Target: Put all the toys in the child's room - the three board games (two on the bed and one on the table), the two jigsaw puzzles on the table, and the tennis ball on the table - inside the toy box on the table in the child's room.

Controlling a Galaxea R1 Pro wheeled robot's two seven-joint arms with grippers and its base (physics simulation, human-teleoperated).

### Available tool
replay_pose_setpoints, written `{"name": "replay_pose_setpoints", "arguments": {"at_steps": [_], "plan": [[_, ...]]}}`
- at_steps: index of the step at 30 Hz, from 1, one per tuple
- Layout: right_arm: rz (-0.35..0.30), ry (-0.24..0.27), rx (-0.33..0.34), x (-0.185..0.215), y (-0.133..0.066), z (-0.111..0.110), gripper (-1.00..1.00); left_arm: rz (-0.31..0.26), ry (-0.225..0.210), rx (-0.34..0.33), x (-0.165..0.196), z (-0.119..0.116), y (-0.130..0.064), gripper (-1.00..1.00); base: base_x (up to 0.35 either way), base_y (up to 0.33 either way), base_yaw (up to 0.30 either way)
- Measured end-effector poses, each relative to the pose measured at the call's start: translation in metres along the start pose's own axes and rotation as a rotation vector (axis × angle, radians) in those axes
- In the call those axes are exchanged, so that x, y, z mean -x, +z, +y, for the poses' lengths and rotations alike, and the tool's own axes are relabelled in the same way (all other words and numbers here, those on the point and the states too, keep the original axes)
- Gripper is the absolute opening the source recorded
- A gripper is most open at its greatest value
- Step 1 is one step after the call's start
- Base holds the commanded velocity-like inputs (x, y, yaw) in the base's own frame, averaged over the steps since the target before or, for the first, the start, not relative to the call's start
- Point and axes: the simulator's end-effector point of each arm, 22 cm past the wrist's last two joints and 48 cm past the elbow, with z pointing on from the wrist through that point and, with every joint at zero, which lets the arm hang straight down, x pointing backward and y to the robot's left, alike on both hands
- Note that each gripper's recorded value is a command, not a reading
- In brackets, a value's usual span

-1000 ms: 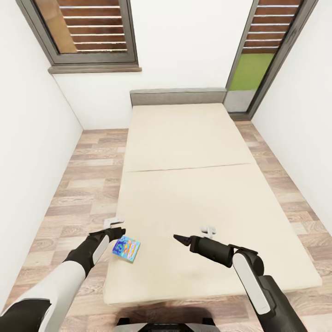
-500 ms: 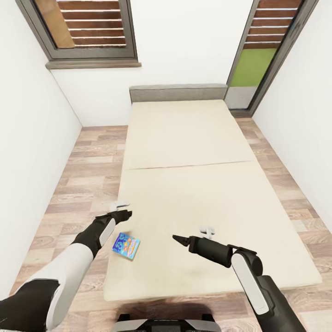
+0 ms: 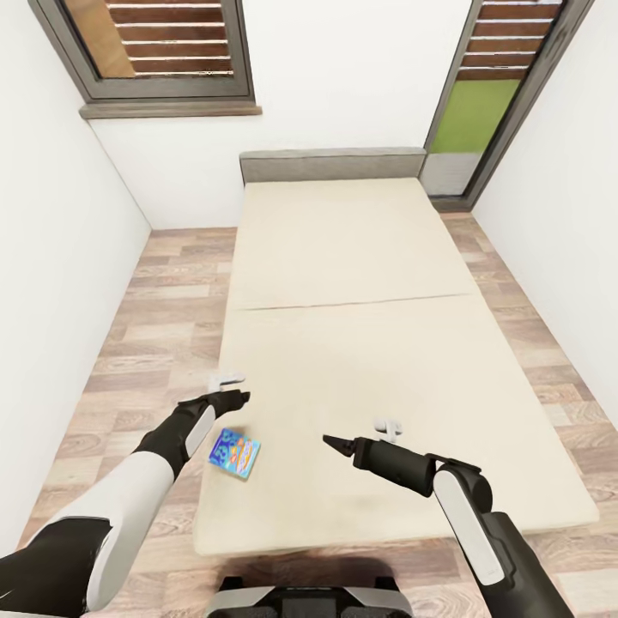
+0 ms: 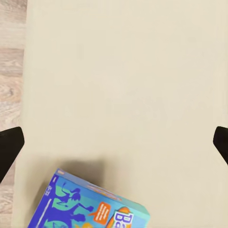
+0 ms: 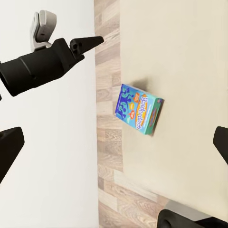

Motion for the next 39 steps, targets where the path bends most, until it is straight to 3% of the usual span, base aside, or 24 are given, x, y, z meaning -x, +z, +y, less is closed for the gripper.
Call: {"name": "replay_pose_setpoints", "arguments": {"at_steps": [39], "plan": [[0.044,0.044,-0.012,-0.022,0.015,-0.019,1.0,0.065,-0.001,0.014,-0.04,0.012,0.024,1.0,0.0,0.0,0.0]]}}
